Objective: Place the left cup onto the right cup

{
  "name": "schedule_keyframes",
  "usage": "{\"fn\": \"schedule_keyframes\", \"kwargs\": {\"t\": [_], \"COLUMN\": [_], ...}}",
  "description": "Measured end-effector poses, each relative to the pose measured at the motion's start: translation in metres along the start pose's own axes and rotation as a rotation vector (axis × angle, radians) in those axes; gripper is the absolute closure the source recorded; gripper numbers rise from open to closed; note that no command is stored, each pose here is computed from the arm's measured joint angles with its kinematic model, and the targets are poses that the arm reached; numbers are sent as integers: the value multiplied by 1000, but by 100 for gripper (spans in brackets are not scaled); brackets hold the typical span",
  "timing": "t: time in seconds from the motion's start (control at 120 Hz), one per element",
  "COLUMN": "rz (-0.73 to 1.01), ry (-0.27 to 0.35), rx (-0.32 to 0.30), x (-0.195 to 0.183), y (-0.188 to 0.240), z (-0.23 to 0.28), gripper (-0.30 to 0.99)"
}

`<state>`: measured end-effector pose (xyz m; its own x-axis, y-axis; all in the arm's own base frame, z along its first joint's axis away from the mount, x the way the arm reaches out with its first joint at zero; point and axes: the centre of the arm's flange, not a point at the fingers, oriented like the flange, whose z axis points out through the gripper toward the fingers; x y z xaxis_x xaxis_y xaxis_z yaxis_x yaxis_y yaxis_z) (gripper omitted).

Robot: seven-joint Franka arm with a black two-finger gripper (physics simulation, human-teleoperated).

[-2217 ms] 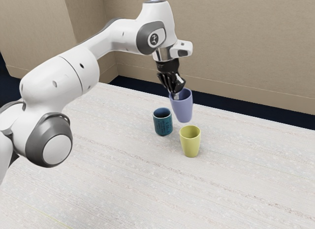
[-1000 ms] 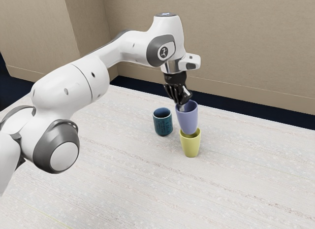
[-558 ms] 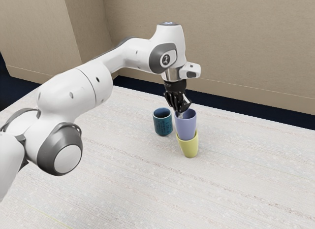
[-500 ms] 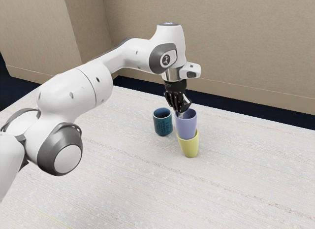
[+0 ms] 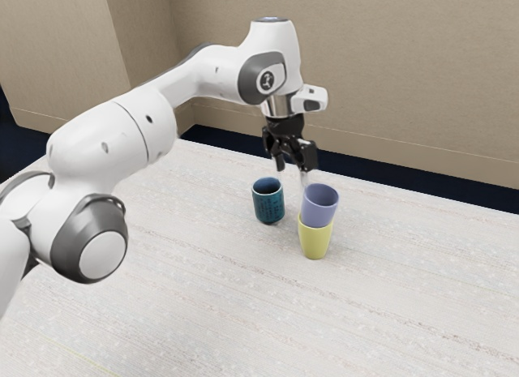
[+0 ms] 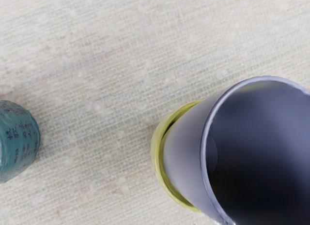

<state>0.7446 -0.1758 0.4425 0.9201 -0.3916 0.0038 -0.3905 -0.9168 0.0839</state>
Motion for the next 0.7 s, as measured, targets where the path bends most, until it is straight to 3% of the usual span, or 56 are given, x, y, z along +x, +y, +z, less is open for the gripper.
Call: {"fn": "schedule_keyframes", "kwargs": {"t": [0.167,0.367,0.7], "rz": [-28,-85,-154], "ry": [-57,-63,61], "rx": [-24,-29,46], "x": [-41,-100,-177], "y": [-5,-28,-58], "z": [-32,-65,-151], "gripper": [3,1,0]}}
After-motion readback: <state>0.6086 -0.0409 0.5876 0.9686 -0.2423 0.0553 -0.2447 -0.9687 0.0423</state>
